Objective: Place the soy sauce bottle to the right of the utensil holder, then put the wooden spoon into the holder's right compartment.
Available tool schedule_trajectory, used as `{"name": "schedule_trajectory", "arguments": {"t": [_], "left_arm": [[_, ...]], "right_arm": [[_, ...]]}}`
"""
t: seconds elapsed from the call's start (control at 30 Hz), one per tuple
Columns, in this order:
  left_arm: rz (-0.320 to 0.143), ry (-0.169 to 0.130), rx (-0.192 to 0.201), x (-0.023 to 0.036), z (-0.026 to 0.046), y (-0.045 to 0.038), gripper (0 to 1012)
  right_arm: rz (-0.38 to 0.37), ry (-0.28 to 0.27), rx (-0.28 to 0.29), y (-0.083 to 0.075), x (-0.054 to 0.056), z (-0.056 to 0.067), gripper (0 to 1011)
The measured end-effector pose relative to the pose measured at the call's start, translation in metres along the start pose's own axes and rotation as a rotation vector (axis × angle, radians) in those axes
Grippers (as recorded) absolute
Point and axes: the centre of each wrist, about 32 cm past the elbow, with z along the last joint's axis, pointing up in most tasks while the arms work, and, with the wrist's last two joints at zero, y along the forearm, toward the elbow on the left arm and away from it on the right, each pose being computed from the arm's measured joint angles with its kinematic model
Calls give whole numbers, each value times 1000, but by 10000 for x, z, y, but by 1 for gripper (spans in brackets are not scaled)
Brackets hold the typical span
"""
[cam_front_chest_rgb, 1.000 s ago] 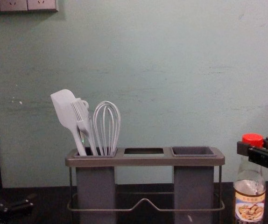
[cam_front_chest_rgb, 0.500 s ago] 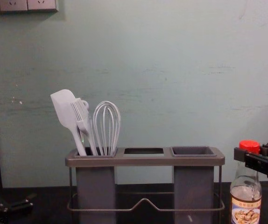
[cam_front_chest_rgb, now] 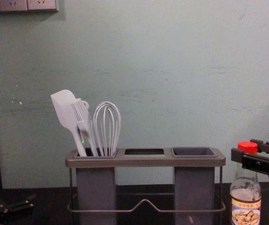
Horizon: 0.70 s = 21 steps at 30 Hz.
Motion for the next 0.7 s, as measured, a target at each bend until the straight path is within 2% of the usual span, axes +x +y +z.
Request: {"name": "schedule_trajectory", "arguments": {"t": [0.13,0.4,0.7], "left_arm": [[0,0,0,0,0,0,1005],[0,0,0,0,0,0,1005],[0,0,0,0,0,0,1005]], "right_arm": [[0,-1,0,0,-1,2,788],[-1,-1,-1,-2,-1,2,991],[-6,-12,-1,-10,-8,25,1003]]}}
